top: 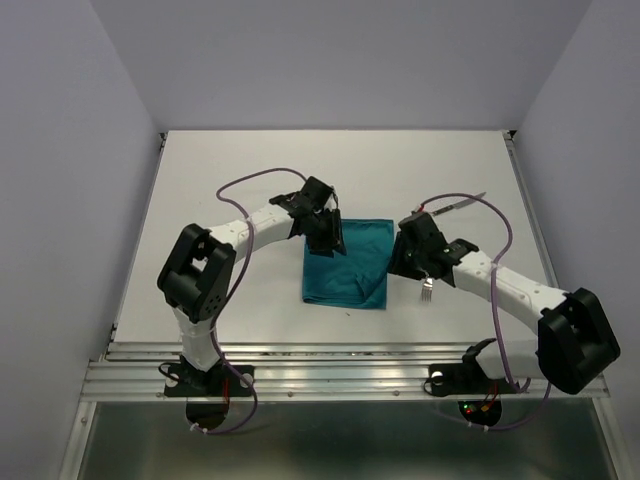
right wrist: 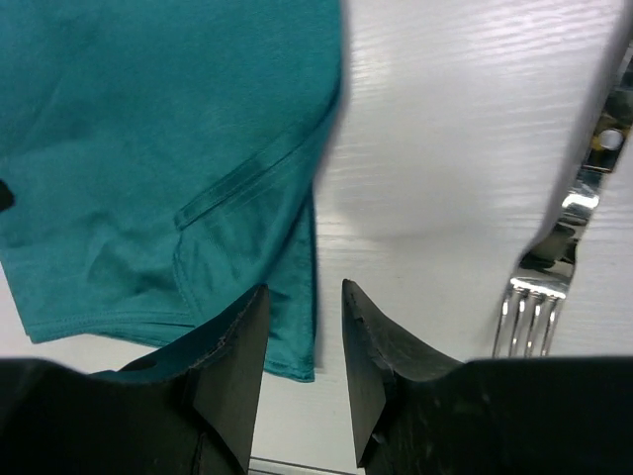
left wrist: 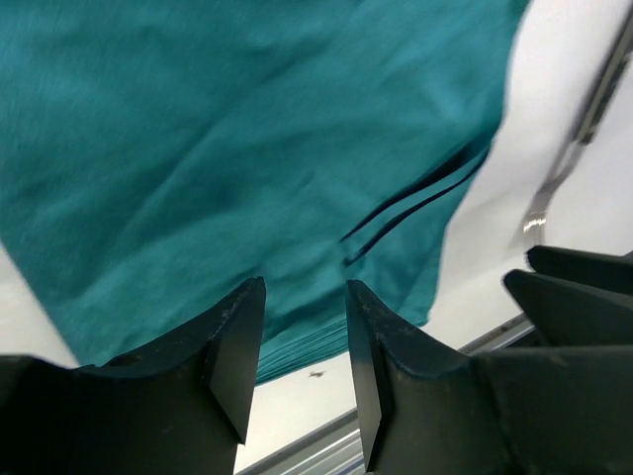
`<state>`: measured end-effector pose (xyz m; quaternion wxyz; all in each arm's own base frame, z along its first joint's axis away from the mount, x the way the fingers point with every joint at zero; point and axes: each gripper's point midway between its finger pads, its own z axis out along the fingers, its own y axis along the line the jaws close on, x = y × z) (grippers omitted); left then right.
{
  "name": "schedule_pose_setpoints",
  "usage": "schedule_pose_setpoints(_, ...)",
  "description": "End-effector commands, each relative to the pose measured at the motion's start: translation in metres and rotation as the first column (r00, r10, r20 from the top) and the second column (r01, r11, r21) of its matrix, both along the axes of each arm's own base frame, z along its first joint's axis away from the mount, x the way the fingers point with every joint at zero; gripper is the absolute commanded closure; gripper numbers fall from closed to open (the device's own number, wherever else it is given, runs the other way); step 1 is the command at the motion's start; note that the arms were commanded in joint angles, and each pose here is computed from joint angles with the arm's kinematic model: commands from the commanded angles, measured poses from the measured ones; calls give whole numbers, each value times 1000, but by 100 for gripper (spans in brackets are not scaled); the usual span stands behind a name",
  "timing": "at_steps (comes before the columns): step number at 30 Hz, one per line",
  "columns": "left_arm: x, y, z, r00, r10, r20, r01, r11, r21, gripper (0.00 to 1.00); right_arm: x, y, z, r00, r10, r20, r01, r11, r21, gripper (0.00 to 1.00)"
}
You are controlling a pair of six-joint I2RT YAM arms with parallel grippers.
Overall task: Fold the napkin into a case and place the utensils inside
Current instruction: Smooth out the square-folded napkin at the center of the board.
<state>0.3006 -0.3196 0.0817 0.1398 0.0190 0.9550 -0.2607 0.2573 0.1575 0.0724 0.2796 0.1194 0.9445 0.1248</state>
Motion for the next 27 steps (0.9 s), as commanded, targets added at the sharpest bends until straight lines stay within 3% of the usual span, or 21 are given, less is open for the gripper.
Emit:
schedule_pose_setpoints(1, -25, 13, 8, 999, -33, 18, 33, 999, -31, 51, 18, 45, 29, 990, 116, 81, -121, 991, 52, 59)
schedule_pose_setpoints(12, -74, 59, -26, 997, -15, -71, 17, 999, 33, 52, 27, 115, -2, 966, 259, 9, -259, 965, 27, 60)
schedule_pose_setpoints(19, -87, 79, -44, 993, -12, -116, 22, 996, 85, 54, 39, 126, -17, 964, 265, -16, -265, 964, 13, 60)
schedule_pose_setpoints(27, -91, 95, -59, 989, 6, -149, 12, 993, 121, 55, 26, 118, -39, 961, 267, -78, -268, 963, -3, 61)
